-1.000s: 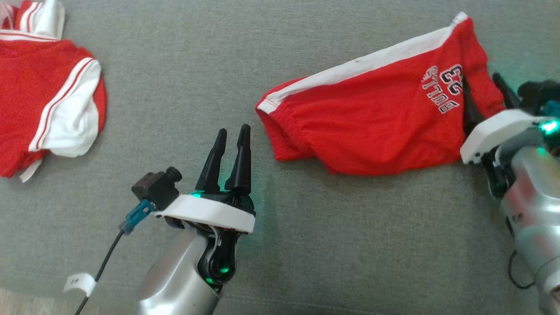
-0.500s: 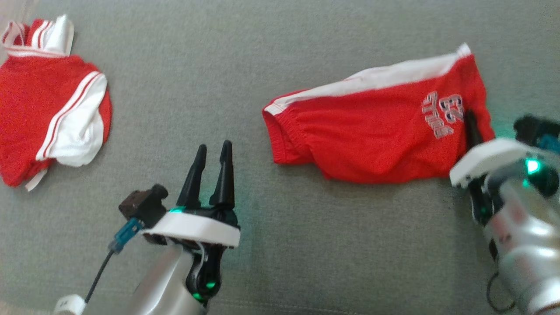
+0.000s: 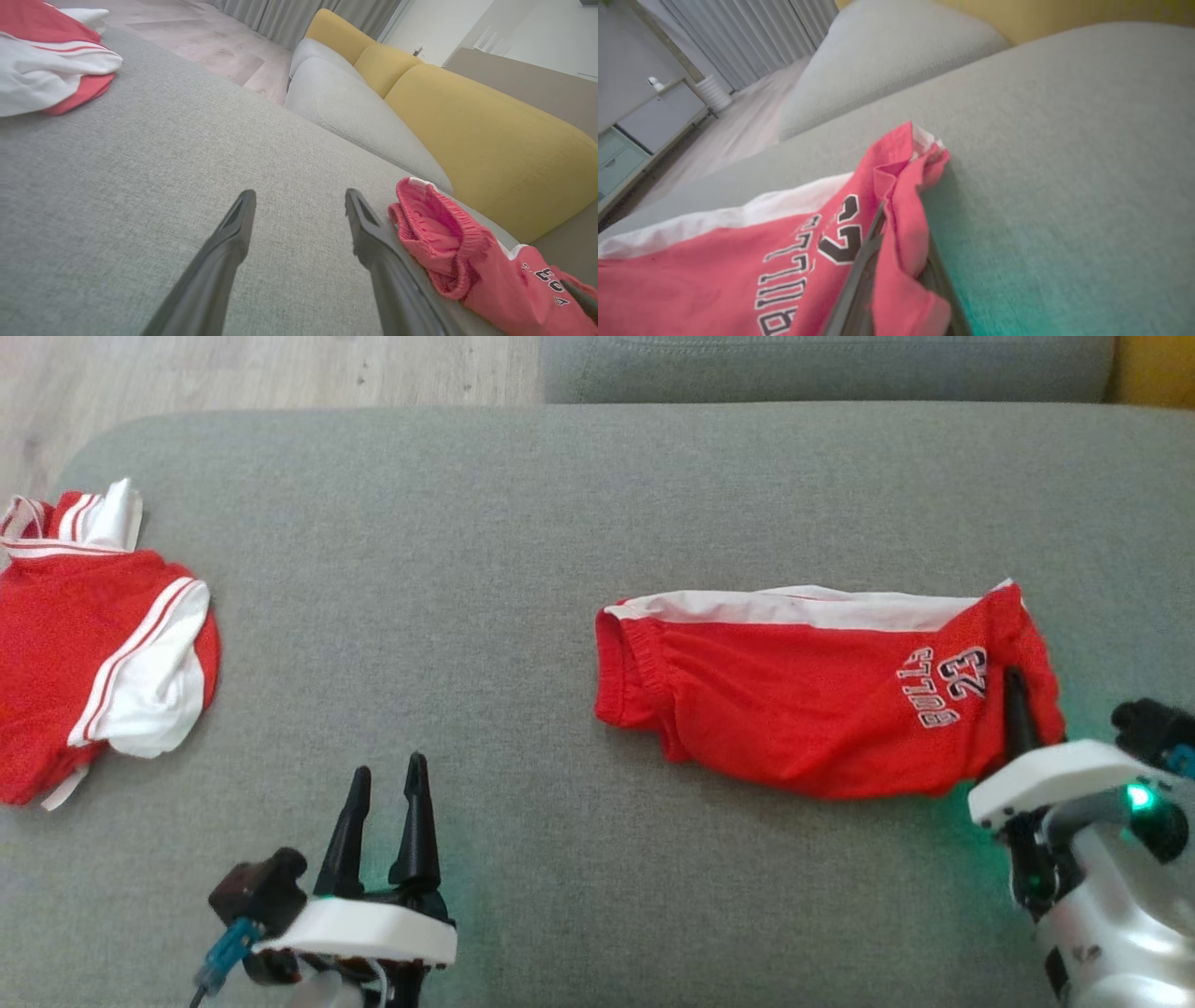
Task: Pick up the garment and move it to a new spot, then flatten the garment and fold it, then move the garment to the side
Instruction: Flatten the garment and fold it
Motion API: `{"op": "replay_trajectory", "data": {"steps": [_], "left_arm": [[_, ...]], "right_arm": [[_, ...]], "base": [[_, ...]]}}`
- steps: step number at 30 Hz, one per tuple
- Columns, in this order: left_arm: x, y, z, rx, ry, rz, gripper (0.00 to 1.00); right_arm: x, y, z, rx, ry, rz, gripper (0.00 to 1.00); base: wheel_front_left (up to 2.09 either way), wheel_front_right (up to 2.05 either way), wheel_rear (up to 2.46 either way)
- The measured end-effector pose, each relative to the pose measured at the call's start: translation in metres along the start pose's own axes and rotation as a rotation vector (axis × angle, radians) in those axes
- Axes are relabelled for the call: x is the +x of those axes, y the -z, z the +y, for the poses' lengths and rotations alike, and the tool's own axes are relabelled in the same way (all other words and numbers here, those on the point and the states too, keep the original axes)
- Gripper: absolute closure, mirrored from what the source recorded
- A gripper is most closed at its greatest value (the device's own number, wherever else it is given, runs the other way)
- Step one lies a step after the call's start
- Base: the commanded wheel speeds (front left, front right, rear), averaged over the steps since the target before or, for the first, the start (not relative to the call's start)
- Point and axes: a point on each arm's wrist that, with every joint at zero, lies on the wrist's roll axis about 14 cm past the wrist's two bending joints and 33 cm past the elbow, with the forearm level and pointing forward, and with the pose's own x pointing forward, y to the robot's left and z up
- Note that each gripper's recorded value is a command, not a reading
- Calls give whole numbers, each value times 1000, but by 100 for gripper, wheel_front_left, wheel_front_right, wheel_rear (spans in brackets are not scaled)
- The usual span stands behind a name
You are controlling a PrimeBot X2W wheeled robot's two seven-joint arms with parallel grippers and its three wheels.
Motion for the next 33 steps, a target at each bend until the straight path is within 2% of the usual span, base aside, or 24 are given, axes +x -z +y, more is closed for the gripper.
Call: {"op": "replay_trajectory", "data": {"steps": [3, 8, 9, 13, 17, 18, 19, 20, 24, 29, 33], "left_arm": [[-2, -2, 4, -2, -14, -6, 0], [-8, -4, 12, -7, -40, -15, 0], [-8, -4, 12, -7, -40, -15, 0], [-14, -5, 15, -20, -55, -23, 0], [-20, -4, 19, -19, -72, -23, 0], [-22, -4, 20, -21, -75, -22, 0], [-23, -3, 21, -26, -80, -22, 0], [-25, -4, 23, -27, -87, -24, 0], [-27, -5, 27, -14, -100, -26, 0], [-22, -12, 29, 50, -92, -37, 0], [-17, -15, 25, 117, -70, -36, 0]], "right_arm": [[8, -22, 25, -16, -76, -70, 100], [10, -37, 119, -37, -331, -143, 100], [10, -37, 119, -37, -331, -143, 100], [-7, -19, 191, -60, -538, -108, 100], [-22, 21, 226, -83, -644, 4, 100], [-23, 32, 230, -96, -655, 37, 87], [-24, 39, 232, -97, -660, 59, 11], [-24, 43, 234, -99, -664, 74, 0], [-32, 53, 247, -98, -707, 105, 0], [-48, 35, 269, -62, -775, 46, 0], [-38, -2, 248, -32, -701, -62, 0]], "base": [[0, 0, 0], [0, 0, 0], [0, 0, 0], [0, 0, 0], [0, 0, 0], [0, 0, 0], [0, 0, 0], [0, 0, 0], [0, 0, 0], [0, 0, 0], [0, 0, 0]]}}
